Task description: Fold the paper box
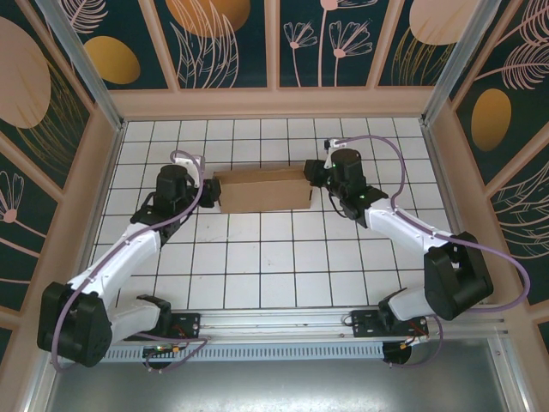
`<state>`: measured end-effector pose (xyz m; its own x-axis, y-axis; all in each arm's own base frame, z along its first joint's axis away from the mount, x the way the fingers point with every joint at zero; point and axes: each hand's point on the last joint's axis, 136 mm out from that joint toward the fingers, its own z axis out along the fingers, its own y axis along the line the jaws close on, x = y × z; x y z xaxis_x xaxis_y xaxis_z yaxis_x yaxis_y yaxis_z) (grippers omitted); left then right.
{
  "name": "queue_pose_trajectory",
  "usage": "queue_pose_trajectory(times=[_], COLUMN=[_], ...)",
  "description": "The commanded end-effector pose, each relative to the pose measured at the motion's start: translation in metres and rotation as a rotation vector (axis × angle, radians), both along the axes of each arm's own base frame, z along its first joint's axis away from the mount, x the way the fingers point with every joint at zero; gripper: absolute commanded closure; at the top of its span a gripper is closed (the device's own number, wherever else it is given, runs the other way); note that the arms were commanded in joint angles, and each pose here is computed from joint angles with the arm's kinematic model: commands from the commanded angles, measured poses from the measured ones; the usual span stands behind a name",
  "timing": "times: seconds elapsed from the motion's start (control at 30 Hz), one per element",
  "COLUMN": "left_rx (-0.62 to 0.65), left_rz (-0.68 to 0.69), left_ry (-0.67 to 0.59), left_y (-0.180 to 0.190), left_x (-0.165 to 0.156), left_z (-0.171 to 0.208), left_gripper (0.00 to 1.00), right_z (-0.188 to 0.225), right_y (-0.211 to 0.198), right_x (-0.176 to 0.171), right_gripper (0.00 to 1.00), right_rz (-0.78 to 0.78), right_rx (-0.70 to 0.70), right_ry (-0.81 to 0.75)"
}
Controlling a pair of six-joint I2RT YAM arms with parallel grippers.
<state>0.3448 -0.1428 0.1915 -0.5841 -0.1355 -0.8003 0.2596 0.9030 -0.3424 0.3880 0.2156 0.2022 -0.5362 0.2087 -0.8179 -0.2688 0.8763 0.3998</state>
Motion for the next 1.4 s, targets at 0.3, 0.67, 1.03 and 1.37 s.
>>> queue_pose_trajectory(times=[0.3, 0.67, 1.03, 1.37], left_rx=[-0.202, -0.318, -0.341, -0.311], left_rz=[-0.038, 0.08, 0.113, 0.138], left_ry=[-0.066, 0.062, 0.158, 0.21], left_y=[-0.011, -0.002, 0.003, 0.007], left_x=[-0.008, 0.04, 0.017, 0.012], left_z=[0.055, 0.008, -0.044, -0.069], left_gripper=[0.6, 0.61, 0.68, 0.65], right_z=[-0.052, -0.063, -0.1, -0.092], right_y=[-0.013, -0.015, -0.014, -0.009], right_x=[-0.015, -0.023, -0.052, -0.053], right_gripper=[0.72, 0.73, 0.74, 0.62], right_rz=[-0.041, -0.02, 0.004, 0.027], right_rx=[-0.116, -0.151, -0.157, -0.137], right_ry=[0.149, 0.151, 0.208, 0.192])
